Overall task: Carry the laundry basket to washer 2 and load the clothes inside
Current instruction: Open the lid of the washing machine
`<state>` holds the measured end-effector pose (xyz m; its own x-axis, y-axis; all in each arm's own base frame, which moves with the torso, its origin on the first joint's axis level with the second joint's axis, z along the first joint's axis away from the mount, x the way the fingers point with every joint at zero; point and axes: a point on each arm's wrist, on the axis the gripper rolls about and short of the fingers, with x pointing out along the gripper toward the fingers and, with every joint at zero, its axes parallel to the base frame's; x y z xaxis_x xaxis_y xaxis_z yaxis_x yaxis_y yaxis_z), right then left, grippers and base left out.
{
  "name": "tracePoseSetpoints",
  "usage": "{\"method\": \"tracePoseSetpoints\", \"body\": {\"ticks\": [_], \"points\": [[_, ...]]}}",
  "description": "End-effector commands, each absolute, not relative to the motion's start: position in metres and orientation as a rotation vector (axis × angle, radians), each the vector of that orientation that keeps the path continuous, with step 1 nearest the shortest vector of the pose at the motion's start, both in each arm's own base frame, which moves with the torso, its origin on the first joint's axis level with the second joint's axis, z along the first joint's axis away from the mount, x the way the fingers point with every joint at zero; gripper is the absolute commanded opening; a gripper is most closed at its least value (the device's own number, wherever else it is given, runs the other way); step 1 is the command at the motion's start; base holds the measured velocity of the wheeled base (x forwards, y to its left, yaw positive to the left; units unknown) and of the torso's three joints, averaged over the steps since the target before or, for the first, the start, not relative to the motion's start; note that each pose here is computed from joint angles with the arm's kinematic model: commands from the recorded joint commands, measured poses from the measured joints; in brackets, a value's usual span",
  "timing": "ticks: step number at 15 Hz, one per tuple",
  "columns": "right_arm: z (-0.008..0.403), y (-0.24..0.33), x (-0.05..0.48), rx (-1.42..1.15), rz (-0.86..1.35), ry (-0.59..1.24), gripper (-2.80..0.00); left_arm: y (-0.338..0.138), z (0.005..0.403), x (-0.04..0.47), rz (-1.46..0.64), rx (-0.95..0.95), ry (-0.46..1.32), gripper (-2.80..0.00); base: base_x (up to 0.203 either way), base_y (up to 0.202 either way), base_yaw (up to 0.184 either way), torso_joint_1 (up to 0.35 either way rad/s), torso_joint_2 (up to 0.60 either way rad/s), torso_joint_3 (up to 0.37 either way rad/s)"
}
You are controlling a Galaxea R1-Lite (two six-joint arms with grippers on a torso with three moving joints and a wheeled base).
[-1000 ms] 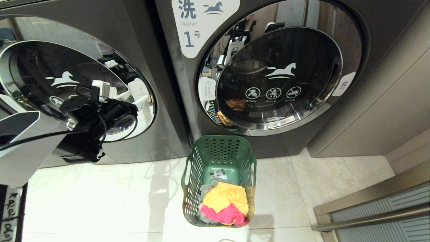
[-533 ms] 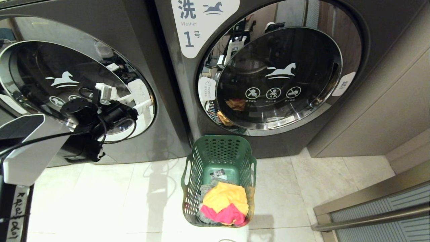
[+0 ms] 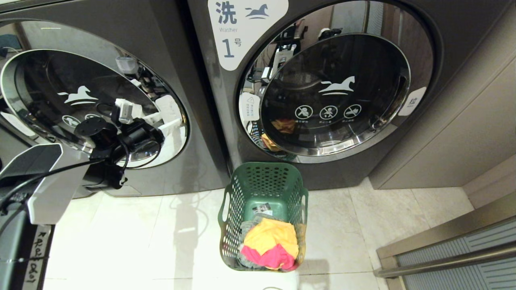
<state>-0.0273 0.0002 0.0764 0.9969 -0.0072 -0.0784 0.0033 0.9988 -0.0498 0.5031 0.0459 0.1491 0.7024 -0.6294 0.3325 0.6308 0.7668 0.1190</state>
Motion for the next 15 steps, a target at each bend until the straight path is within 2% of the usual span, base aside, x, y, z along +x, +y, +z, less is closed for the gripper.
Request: {"method": "tracePoseSetpoints", "body": {"ticks": [1,15], "points": [[0.076,0.000,-0.027,-0.050,-0.006,0.080,-2.80,0.052,0.144,0.507,-0.703,0.002,-0.378,0.00,0.000,0.000,0.000,0.000,0.00,0.000],[0.076,0.000,-0.027,-0.050,-0.006,0.080,-2.80,0.047,0.148,0.486,-0.727,0.017,-0.352,0.00,0.000,0.000,0.000,0.000,0.00,0.000]]}}
